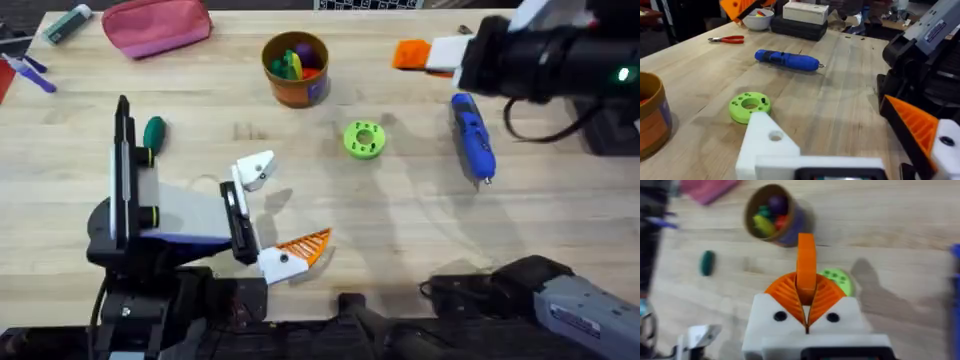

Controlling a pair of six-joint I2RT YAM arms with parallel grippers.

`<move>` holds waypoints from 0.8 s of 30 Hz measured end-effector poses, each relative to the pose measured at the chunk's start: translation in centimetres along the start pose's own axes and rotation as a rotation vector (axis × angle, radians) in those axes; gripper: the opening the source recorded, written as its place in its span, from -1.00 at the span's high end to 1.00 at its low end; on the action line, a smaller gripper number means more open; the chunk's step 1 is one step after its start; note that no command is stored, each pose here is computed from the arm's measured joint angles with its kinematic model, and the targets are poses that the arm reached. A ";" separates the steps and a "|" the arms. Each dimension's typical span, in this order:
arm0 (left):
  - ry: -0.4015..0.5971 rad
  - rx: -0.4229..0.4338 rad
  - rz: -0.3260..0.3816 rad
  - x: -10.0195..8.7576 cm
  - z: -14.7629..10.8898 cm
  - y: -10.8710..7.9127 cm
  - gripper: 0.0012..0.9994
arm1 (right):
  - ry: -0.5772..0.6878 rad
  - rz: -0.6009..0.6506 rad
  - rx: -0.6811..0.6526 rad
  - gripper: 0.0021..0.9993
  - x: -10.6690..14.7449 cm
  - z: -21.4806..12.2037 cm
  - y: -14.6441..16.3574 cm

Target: Pick up the gripper from the table and insert it into the empty holder that is missing its gripper. Then pick up a screw, insert it into the mounting hole, and use the screwdriver to tighten it. Finally, clean up the table by picking up the vegetable and placing it into the bucket.

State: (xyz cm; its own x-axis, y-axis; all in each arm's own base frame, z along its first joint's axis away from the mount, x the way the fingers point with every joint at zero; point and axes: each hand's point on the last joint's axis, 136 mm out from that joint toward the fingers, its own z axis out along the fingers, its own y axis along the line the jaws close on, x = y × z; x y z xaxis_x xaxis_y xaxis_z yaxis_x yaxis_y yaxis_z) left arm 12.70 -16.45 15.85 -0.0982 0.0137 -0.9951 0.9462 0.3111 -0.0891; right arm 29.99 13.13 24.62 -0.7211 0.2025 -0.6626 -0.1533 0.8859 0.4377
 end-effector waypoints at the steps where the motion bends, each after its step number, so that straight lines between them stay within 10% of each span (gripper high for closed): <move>1: 0.000 0.000 0.000 0.0 0.0 0.0 -0.97 | -0.009 -0.003 -0.048 0.98 0.2 0.1 0.6; 10: 0.000 0.000 0.000 0.0 0.0 0.0 -0.97 | -0.083 -0.015 -0.603 0.98 1.6 -0.4 7.9; 24: 0.000 0.000 0.000 0.0 0.0 0.0 -0.98 | 0.277 0.093 -0.994 0.98 7.3 1.0 10.3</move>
State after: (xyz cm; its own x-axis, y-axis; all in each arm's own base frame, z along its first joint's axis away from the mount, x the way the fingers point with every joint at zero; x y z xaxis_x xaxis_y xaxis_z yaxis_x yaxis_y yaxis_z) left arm 12.70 -16.45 15.85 -0.0982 0.0137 -0.9951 0.9462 0.3111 -0.0891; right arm 23.83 24.08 23.72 -0.8692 0.0381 -0.4929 -0.4873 0.1023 0.8672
